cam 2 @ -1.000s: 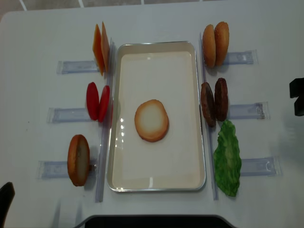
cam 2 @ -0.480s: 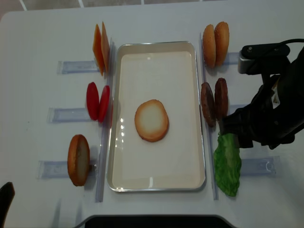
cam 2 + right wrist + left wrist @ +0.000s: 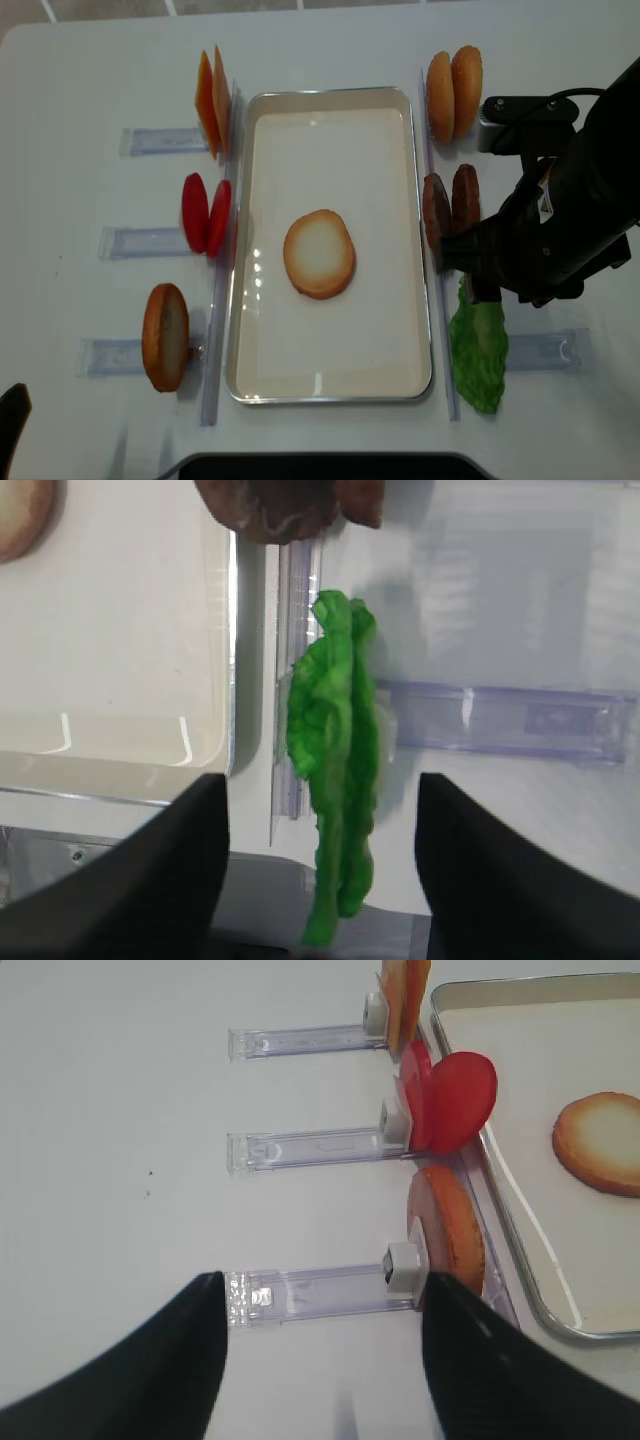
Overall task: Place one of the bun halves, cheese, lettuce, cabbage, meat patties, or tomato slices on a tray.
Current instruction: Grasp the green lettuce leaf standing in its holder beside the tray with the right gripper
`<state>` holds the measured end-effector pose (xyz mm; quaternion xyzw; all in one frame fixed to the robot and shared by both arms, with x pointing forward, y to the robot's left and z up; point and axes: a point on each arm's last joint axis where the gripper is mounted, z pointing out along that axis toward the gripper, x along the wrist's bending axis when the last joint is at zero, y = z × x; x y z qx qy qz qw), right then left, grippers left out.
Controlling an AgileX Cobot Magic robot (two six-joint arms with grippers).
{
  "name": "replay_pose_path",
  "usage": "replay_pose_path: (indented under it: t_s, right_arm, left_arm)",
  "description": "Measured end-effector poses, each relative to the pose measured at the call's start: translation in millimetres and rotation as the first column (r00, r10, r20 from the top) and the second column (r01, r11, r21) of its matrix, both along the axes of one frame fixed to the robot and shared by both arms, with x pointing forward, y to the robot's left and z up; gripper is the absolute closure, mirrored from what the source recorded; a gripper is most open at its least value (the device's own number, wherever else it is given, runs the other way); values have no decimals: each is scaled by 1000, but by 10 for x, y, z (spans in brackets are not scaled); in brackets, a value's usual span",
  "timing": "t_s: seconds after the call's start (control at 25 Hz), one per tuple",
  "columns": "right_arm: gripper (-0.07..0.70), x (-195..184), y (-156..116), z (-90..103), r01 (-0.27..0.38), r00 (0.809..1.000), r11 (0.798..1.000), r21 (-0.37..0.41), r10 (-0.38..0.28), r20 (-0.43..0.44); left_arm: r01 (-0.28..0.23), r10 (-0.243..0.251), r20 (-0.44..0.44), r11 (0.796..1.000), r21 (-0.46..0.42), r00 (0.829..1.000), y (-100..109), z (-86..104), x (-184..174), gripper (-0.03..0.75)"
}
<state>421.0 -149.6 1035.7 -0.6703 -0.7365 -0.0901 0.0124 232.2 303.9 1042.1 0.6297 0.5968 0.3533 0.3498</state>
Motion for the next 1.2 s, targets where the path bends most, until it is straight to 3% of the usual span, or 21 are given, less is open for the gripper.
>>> replay_pose_path:
  t_s: [0.28,0.64,0.8,1.04,1.2]
  right_arm:
    - [279,56,41,-76,-11,1000,1000,-13,11,4]
    - [540,65,38,-75,-20,1000,1000,-19,21,17]
    - [615,73,28,-76,-25,999,999,-31,26,26]
    - [618,67,14,-55,-39,999,998,-52,40,15]
    - [618,117,54,163,-53,998,998,-38,55,39]
  left_arm:
    - [0,0,0,1000,0,1000,0,0,0,244]
    - [0,0,0,1000,0,1000,0,0,0,244]
    - [0,0,0,1000,0,1000,0,0,0,244]
    - [0,0,0,1000,0,1000,0,0,0,244]
    - [0,0,0,1000,0,1000,0,0,0,244]
